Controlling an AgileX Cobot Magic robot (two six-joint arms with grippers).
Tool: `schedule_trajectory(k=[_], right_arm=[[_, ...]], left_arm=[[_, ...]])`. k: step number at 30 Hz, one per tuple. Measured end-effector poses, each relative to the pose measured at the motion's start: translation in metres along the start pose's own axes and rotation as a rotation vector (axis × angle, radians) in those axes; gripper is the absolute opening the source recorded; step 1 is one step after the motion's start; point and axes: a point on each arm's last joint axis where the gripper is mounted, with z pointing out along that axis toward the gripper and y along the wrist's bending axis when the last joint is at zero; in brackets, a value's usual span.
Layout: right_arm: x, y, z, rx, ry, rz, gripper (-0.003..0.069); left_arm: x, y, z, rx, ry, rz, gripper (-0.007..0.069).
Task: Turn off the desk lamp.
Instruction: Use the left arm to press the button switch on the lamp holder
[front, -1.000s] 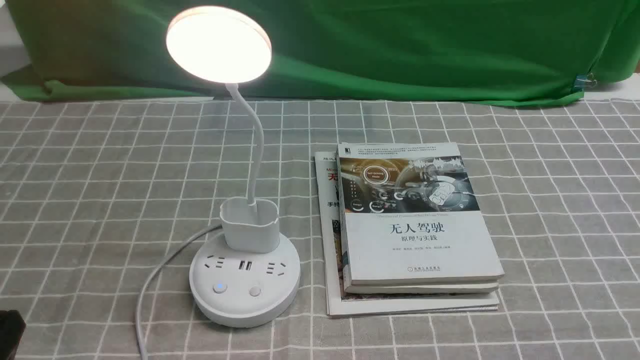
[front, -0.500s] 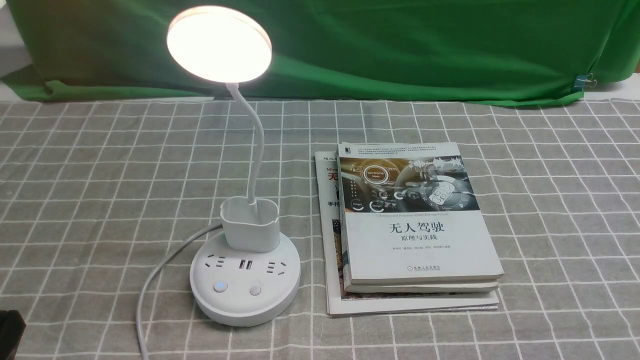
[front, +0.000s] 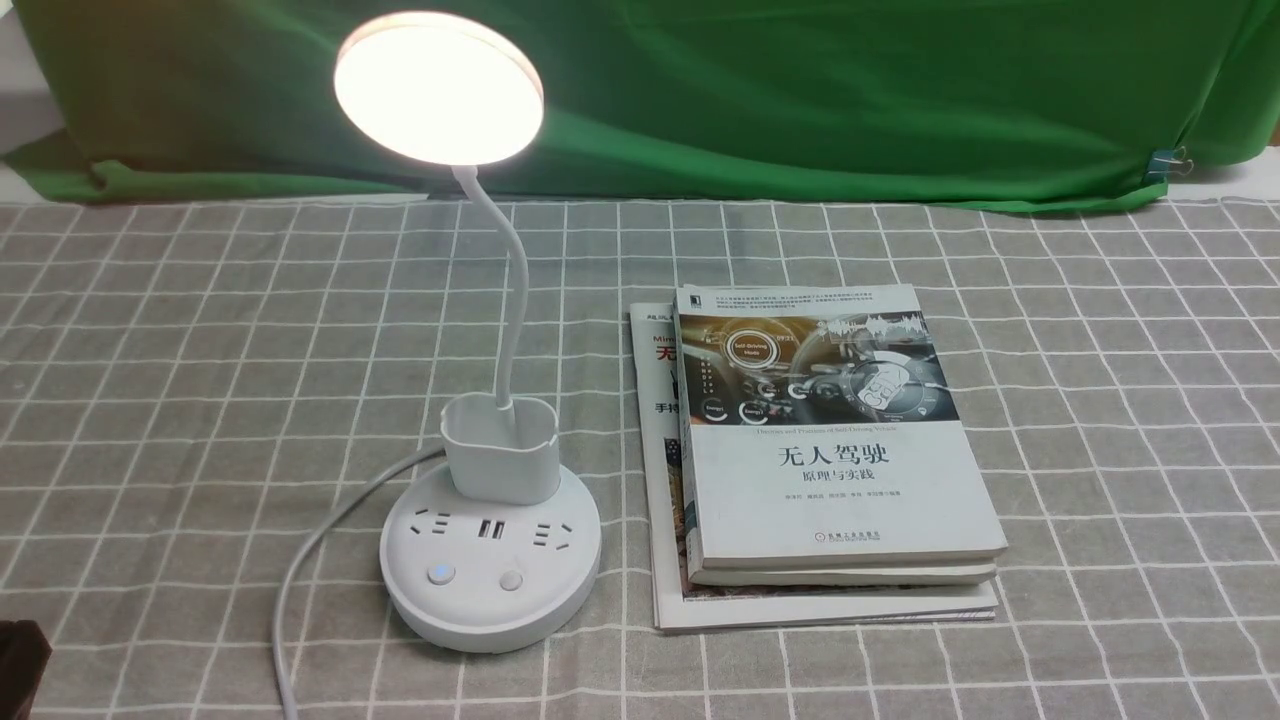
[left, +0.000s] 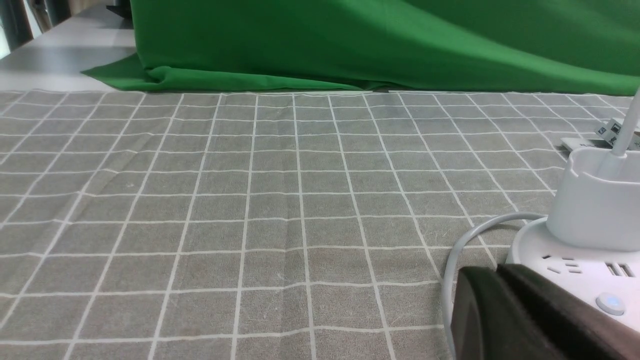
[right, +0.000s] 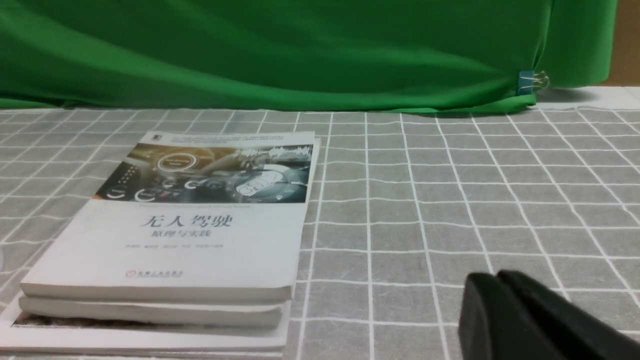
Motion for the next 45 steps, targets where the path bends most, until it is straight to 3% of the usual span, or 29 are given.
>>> schedule_trajectory(k=[6, 12, 15, 25, 33, 40, 45], right_arm=[[0.0, 0.0, 0.0, 0.0, 0.0, 0.0, 0.0036], [0.0, 0.0, 0.0, 0.0, 0.0, 0.0, 0.0036], [0.0, 0.0, 0.0, 0.0, 0.0, 0.0, 0.0036], [0.0, 0.0, 0.0, 0.0, 0.0, 0.0, 0.0036], [0.0, 0.0, 0.0, 0.0, 0.0, 0.0, 0.0036], [0.0, 0.0, 0.0, 0.0, 0.0, 0.0, 0.0036], [0.0, 0.0, 0.0, 0.0, 0.0, 0.0, 0.0036]], left_arm=[[-0.003, 0.0, 0.0, 0.005, -0.038, -0.055, 0.0001], [-0.016, -0.001, -0.001, 0.05, -0.169, -0.47, 0.0001], [-0.021, 0.001, -0.002, 0.055, -0.227, -0.56, 0.0001], [-0.023, 0.002, -0.003, 0.052, -0.252, -0.555, 0.0001], [-0.023, 0.002, -0.003, 0.042, -0.253, -0.468, 0.0001], [-0.027, 0.002, -0.004, 0.06, -0.29, -0.588, 0.0001], [-0.058, -0.002, -0.013, 0.081, -0.2, -0.548, 0.0001]])
